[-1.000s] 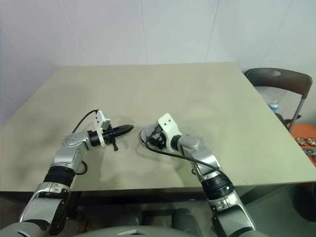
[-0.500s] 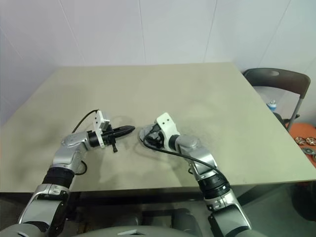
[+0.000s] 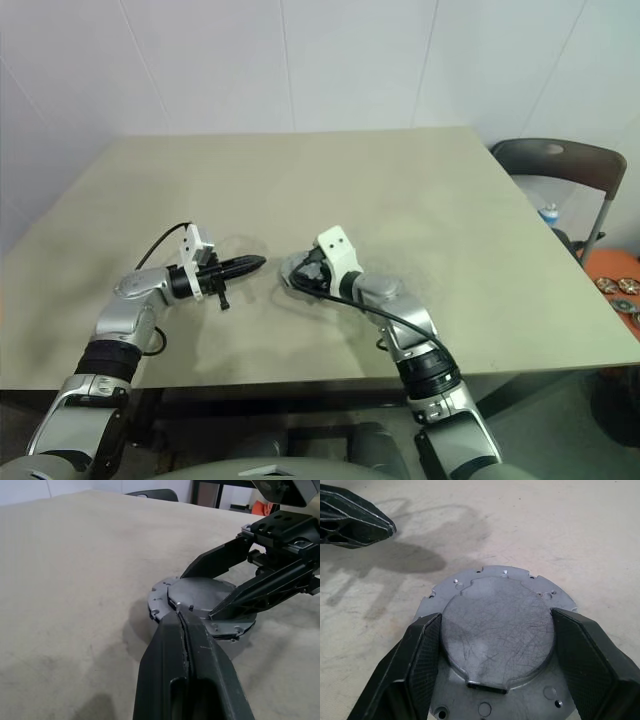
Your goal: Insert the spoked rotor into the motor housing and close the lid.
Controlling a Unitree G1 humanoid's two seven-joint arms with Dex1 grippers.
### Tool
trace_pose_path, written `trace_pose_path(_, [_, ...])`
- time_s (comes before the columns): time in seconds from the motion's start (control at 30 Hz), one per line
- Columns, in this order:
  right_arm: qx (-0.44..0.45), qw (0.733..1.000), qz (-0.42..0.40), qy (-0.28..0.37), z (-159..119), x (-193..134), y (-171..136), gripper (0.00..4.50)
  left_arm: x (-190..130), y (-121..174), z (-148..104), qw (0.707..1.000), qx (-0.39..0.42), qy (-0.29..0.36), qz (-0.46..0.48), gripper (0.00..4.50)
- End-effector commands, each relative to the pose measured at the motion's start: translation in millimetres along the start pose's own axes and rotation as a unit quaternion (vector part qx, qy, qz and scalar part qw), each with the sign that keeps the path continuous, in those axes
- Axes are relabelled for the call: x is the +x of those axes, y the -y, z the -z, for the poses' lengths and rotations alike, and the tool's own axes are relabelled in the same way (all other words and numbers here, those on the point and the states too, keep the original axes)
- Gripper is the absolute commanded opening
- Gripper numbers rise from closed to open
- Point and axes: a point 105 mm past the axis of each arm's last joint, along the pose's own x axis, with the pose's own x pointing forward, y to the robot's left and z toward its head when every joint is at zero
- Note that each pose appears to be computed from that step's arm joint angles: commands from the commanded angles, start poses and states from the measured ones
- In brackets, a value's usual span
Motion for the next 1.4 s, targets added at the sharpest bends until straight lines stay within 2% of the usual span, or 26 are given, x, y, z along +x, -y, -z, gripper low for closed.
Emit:
trace_pose_path(0.03, [0.002,1.0,0.0,-0.007,1.5,3.4,-1.0,3.03,-3.4,-4.6,-10.9,1.0,0.014,0.016,-0.008,0.0])
trace_pose_path(0.43, [-0.024,0.999,-0.018,-0.024,8.6,8.4,-17.2,3.03,-2.7,-4.7,-8.2,1.0,0.01,0.012,-0.01,0.0])
trace_pose_path(0.8, [-0.005,0.999,-0.029,-0.025,8.7,11.3,-24.5,3.03,-1.6,-4.9,-7.9,1.0,0.009,0.012,-0.012,0.0])
trace_pose_path(1.07, [-0.03,0.997,-0.043,-0.058,20.9,9.5,-27.6,3.03,-1.5,-5.5,-8.0,1.0,0.009,0.013,-0.014,0.0])
trace_pose_path(1.2, [-0.011,0.998,-0.047,-0.032,11.0,7.6,-25.6,3.03,-1.6,-5.5,-7.9,1.0,0.009,0.012,-0.015,0.0])
trace_pose_path(1.27, [-0.009,1.0,-0.017,-0.011,-0.8,6.9,-11.5,3.03,-1.4,-6.0,-7.9,1.0,0.009,0.012,-0.015,0.0])
trace_pose_path(1.4, [-0.035,0.999,0.001,-0.005,-7.3,5.0,-1.1,3.03,-1.0,-6.0,-7.6,1.0,0.009,0.011,-0.014,0.0])
